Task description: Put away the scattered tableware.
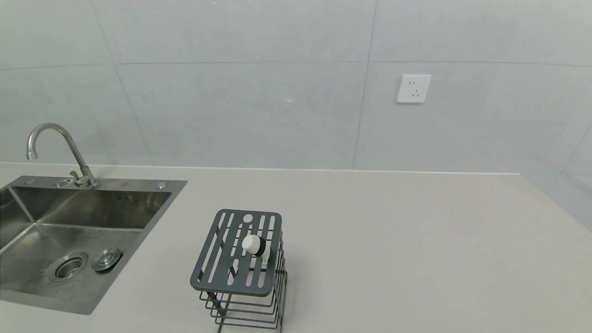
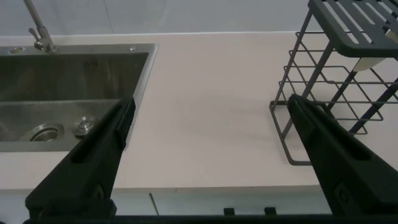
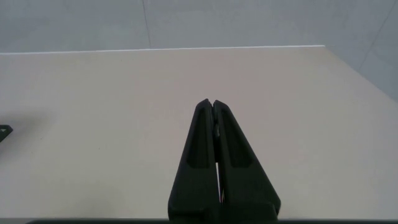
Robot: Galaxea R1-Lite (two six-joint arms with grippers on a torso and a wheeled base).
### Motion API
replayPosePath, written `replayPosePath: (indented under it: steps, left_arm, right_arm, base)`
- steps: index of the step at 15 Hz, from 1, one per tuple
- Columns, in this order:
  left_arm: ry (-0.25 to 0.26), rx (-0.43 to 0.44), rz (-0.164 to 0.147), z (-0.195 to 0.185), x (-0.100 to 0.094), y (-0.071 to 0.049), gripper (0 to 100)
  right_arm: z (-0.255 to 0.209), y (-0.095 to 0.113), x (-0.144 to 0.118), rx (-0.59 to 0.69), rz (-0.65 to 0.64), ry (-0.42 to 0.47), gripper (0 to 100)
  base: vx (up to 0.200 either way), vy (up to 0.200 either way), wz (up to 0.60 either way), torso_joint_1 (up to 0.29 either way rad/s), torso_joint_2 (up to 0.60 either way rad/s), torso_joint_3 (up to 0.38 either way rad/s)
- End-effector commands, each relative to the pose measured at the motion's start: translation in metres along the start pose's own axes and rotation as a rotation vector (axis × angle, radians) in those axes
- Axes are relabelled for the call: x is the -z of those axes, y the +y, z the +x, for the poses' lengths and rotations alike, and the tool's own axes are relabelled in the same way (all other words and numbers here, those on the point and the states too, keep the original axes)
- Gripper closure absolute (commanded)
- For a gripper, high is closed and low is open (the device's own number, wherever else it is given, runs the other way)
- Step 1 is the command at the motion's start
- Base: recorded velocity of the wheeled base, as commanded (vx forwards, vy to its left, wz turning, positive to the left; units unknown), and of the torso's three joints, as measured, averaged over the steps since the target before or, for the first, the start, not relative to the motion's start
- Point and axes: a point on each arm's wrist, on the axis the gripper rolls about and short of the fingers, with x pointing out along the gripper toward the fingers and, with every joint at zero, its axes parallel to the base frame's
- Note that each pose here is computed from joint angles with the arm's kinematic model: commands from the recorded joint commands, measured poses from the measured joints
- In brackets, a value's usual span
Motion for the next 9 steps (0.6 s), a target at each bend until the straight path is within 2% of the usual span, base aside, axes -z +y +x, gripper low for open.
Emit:
replayPosePath:
  steps: [1,9]
  left_arm:
    - [0.001,-0.009,-0.006,0.0001,0.0008,0.0001,0]
    - [0.001,-0.006,-0.009,0.0001,0.0008,0.0001,0]
  right_arm:
    - [0.0001,0.0001,0.0,-0.004,-0.002,0.001,100]
    - [0.0001,0.0001,0.0,-0.004,-0.002,0.001,100]
  base:
    - [0.0,0.0,0.0,0.0,0.0,0.0]
    - [0.0,0.0,0.0,0.0,0.0,0.0]
